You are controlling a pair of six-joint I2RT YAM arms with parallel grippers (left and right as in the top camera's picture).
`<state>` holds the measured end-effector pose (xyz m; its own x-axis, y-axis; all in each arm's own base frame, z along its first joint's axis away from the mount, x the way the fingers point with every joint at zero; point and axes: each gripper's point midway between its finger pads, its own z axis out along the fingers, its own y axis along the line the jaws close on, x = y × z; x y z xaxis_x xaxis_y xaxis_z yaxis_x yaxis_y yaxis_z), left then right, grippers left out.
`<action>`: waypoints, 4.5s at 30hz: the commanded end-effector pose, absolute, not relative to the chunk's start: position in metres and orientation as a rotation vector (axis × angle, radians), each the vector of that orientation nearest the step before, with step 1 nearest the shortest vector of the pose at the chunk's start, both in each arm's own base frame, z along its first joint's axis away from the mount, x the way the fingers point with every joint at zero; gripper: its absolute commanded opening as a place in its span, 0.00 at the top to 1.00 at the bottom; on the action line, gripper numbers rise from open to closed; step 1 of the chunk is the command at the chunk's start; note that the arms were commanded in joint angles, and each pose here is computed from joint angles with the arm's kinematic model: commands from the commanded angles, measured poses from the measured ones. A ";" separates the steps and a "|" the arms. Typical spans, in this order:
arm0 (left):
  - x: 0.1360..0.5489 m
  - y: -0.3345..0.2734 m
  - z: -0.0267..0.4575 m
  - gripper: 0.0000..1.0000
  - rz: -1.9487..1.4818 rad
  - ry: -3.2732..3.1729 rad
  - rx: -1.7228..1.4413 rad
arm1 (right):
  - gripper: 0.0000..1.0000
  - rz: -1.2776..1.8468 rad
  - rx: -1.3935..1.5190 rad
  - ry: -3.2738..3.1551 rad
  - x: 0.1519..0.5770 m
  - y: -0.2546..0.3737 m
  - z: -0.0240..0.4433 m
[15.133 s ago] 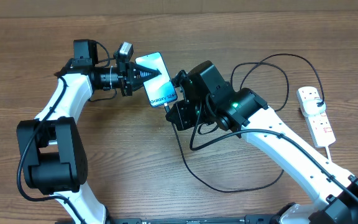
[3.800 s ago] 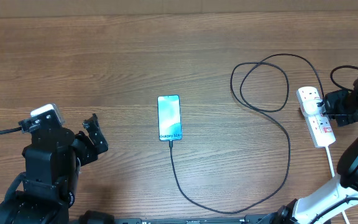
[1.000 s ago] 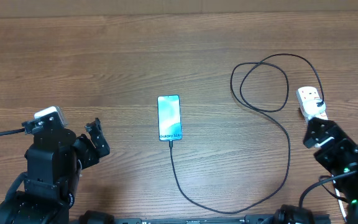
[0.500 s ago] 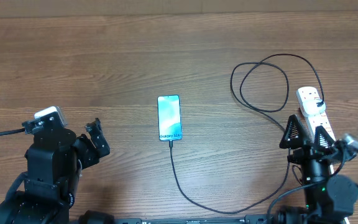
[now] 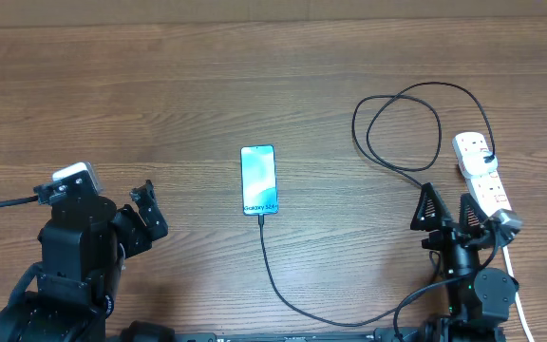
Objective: Plug charger to phone and switch on socket
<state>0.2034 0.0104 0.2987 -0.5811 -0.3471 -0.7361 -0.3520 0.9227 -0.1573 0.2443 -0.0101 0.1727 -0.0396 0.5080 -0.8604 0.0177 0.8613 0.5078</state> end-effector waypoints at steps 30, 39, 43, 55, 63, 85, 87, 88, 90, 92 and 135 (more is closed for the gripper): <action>0.203 0.010 0.300 0.00 -0.003 2.229 -0.508 | 0.00 0.344 0.219 1.574 0.246 0.006 0.174; 0.203 0.010 0.300 0.00 -0.003 2.229 -0.508 | 0.00 0.344 0.219 1.574 0.246 0.006 0.174; 0.203 0.010 0.300 0.00 -0.003 2.229 -0.508 | 0.00 0.344 0.219 1.574 0.246 0.006 0.174; 0.195 0.007 0.292 0.01 0.010 2.281 -0.477 | 0.00 0.344 0.219 1.574 0.246 0.006 0.174; 0.197 0.004 0.291 0.00 0.005 2.270 -0.455 | 0.00 0.344 0.219 1.574 0.246 0.006 0.174; 0.216 0.003 0.166 0.00 -0.312 1.798 -0.505 | 0.00 0.344 0.219 1.574 0.246 0.006 0.174; 0.221 0.004 0.160 0.01 -0.316 1.766 -0.507 | 0.00 0.344 0.219 1.574 0.246 0.006 0.174; 0.225 0.004 0.156 0.01 -0.317 1.757 -0.506 | 0.00 0.344 0.219 1.574 0.246 0.006 0.174; 0.229 0.005 0.151 0.00 -0.314 1.742 -0.508 | 0.00 0.344 0.219 1.574 0.246 0.006 0.174; 0.233 0.007 0.146 0.00 -0.307 1.721 -0.514 | 0.00 0.344 0.219 1.574 0.246 0.006 0.174; 0.246 0.000 0.156 0.01 -0.072 1.648 -0.073 | 0.00 0.344 0.219 1.574 0.246 0.006 0.174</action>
